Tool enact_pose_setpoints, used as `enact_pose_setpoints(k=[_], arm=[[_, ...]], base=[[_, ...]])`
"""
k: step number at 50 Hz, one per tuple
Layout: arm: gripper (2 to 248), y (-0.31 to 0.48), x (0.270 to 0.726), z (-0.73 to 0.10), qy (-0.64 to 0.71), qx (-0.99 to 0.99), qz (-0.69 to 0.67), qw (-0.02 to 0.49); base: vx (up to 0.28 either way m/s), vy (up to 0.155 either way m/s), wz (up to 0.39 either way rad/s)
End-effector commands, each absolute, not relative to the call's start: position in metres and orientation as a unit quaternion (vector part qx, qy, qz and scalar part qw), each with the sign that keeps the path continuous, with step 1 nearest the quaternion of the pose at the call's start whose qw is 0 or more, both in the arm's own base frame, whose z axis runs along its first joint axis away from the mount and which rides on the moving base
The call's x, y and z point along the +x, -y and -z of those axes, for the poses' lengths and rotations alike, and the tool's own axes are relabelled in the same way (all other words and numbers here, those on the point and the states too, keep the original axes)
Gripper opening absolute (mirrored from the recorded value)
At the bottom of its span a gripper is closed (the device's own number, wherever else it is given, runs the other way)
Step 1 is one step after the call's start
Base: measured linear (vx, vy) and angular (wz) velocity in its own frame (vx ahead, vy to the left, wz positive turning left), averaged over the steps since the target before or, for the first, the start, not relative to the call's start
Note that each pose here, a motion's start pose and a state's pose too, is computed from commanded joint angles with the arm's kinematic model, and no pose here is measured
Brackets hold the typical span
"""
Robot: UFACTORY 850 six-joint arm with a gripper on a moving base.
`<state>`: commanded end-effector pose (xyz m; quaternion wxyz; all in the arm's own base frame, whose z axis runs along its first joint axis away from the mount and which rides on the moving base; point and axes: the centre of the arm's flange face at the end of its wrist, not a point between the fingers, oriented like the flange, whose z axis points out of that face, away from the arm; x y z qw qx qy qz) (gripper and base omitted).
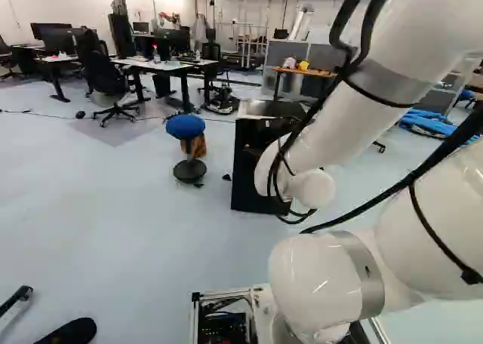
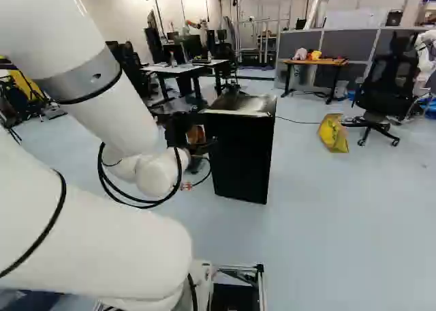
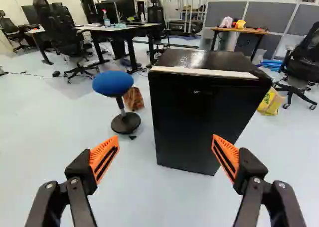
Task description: Grab a drink from the fridge
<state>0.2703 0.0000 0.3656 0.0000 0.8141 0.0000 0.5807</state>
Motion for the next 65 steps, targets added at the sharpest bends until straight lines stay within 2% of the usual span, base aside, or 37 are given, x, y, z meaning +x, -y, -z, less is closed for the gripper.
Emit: enact_pose_setpoints(k=[53,65], arm=[[247,0.0,0.2703,-0.3656,0.0,0.814,-0.581,0.0],[247,0.0,0.2703,-0.3656,0.0,0.814,-0.581,0.0]], base=[[0.001,0.0,0.0],[0.066,0.044,-0.001]])
